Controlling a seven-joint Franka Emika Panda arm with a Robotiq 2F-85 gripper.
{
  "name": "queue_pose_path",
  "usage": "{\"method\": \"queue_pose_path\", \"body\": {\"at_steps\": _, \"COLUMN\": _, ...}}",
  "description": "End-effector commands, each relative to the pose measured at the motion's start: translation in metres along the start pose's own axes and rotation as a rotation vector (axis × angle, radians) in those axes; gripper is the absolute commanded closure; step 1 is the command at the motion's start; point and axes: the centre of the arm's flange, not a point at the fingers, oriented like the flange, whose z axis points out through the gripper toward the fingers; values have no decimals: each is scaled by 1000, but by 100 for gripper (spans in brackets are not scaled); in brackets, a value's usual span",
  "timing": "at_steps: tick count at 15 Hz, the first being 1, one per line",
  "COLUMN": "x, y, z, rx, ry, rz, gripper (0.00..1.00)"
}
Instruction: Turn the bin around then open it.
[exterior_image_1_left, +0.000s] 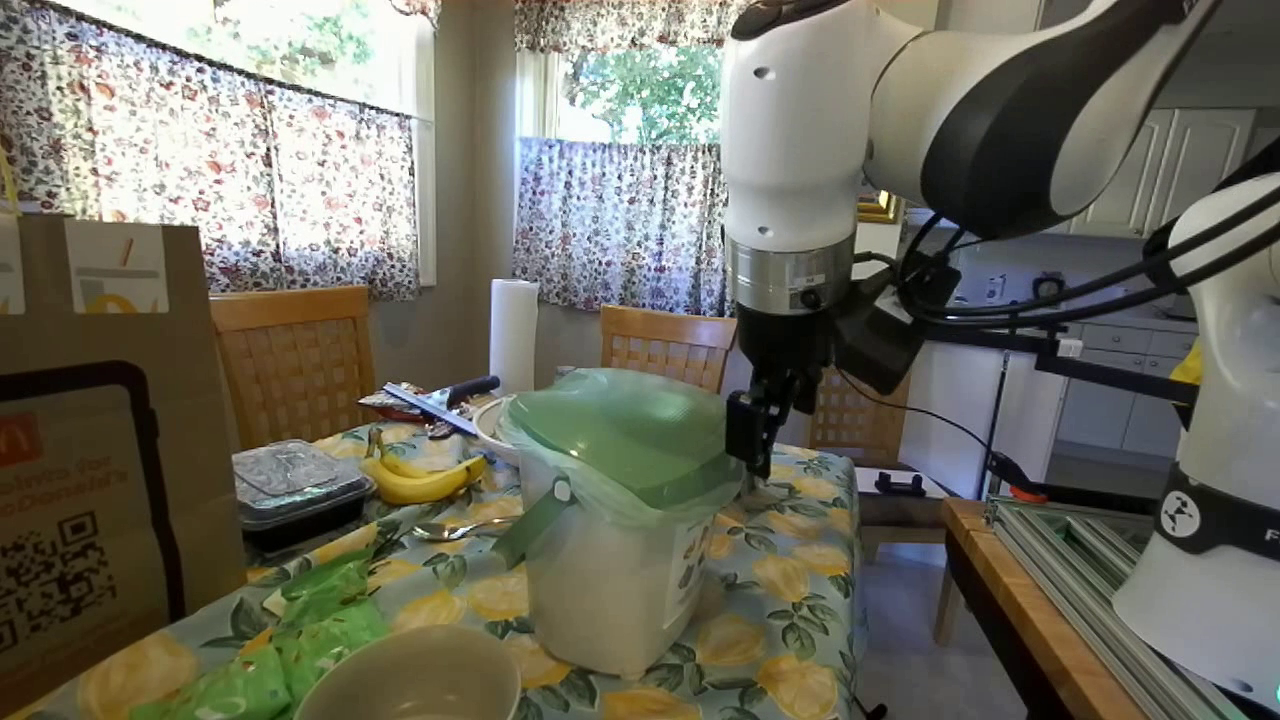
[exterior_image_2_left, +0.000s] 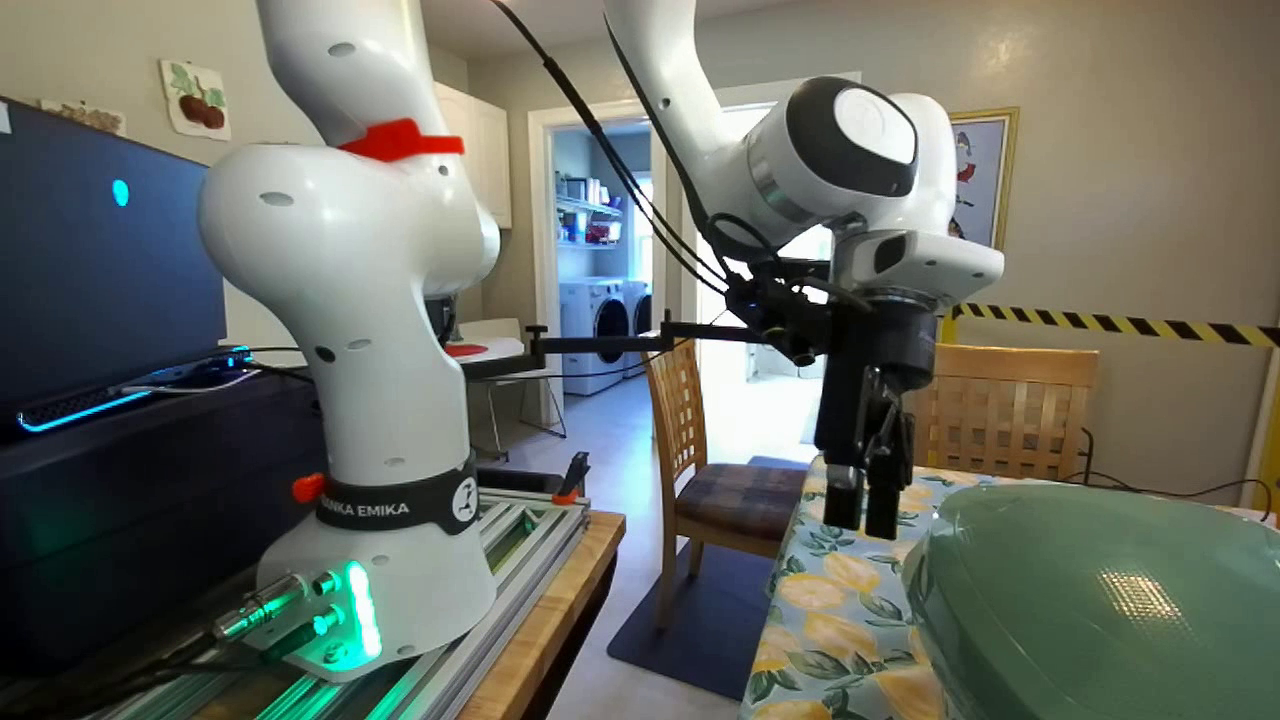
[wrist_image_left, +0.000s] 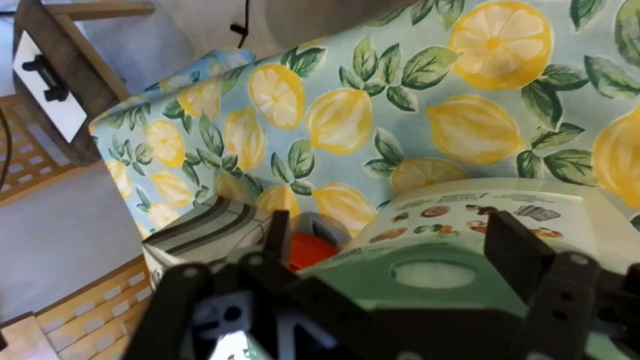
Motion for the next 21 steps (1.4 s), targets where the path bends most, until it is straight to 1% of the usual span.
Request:
{"method": "queue_pose_path", "body": {"at_steps": 1, "x": -7, "y": -14, "z": 11, "rx": -56, "ry": 61, "rz": -43, "gripper": 0}}
{"method": "queue_pose_path", "body": {"at_steps": 3, "x": -12, "y": -16, "z": 12, "rx": -66, "ry": 42, "rz": -106, "gripper": 0}}
{"method": "queue_pose_path", "body": {"at_steps": 4, "x": -15, "y": -16, "z": 12, "rx": -54, "ry": 24, "rz": -153, "gripper": 0}}
{"method": "queue_pose_path", "body": {"at_steps": 5, "x": -11, "y": -14, "z": 9, "rx": -48, "ry": 37, "rz": -84, "gripper": 0}}
{"method": "queue_pose_path", "body": {"at_steps": 9, "x": -12, "y": -15, "z": 10, "rx": -49, "ry": 35, "rz": -88, "gripper": 0}}
{"method": "queue_pose_path", "body": {"at_steps": 10, "x": -18, "y": -18, "z": 10, "rx": -82, "ry": 71, "rz": -135, "gripper": 0}}
{"method": "queue_pose_path", "body": {"at_steps": 11, "x": -21, "y": -21, "z": 10, "rx": -116, "ry": 98, "rz": -147, "gripper": 0}}
{"method": "queue_pose_path", "body": {"at_steps": 12, "x": -26, "y": -23, "z": 11, "rx": -172, "ry": 143, "rz": -187, "gripper": 0}}
{"method": "queue_pose_path", "body": {"at_steps": 15, "x": -36, "y": -28, "z": 15, "rx": -269, "ry": 246, "rz": -298, "gripper": 0}}
{"method": "queue_pose_path", "body": {"at_steps": 17, "x": -44, "y": -31, "z": 18, "rx": -302, "ry": 316, "rz": -404, "gripper": 0}}
{"method": "queue_pose_path", "body": {"at_steps": 21, "x": -51, "y": -39, "z": 24, "rx": -347, "ry": 472, "rz": -576, "gripper": 0}}
